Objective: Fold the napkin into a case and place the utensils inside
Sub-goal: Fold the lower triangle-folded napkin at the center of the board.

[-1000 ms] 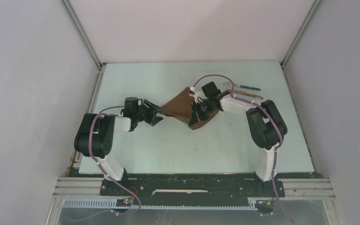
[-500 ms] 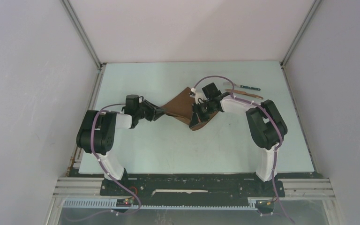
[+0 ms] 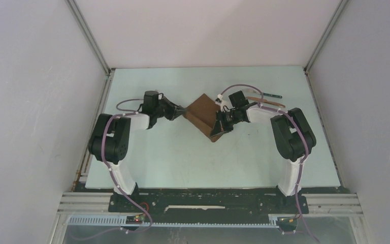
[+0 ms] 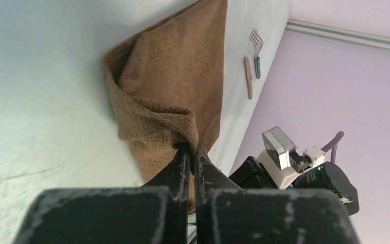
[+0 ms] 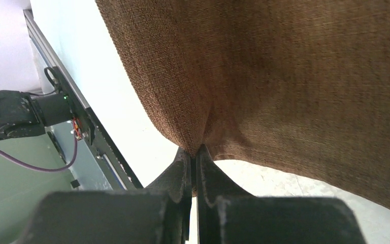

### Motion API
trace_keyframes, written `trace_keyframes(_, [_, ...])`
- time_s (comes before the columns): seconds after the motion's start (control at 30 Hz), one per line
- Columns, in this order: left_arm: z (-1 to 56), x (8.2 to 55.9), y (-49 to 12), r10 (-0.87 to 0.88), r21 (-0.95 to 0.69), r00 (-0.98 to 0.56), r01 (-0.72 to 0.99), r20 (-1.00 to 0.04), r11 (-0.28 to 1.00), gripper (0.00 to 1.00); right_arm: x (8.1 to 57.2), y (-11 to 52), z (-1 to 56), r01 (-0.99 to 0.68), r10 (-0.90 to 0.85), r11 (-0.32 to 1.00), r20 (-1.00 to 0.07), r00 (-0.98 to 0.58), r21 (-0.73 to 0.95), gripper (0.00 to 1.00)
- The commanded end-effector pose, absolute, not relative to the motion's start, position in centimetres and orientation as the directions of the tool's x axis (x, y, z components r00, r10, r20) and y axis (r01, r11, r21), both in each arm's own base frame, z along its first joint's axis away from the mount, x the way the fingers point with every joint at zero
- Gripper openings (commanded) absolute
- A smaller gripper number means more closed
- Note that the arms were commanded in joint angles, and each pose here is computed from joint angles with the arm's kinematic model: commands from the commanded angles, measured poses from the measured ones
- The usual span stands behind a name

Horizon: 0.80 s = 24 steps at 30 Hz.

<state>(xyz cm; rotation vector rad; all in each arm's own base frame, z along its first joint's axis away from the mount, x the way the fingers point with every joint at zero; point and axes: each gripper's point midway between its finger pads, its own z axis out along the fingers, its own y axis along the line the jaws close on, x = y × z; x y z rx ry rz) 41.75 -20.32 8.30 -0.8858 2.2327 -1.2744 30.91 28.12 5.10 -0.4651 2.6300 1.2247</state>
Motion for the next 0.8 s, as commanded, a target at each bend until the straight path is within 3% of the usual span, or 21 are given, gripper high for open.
trace_keyframes(0.0, [8.9, 43.8, -21.8, -0.686, -0.857, -0.721, -0.288, -0.099, 0.427, 0.0, 31.6, 27.5, 5.7, -0.316, -0.137, 0.588, -0.294, -0.946, 0.745, 0.0])
trace_keyframes(0.77, [5.9, 47.7, -25.5, -0.64, -0.83, -0.766, -0.312, -0.069, 0.462, 0.0, 33.4, 25.0, 1.8, -0.187, -0.047, 0.658, -0.208, -0.977, 0.729, 0.0])
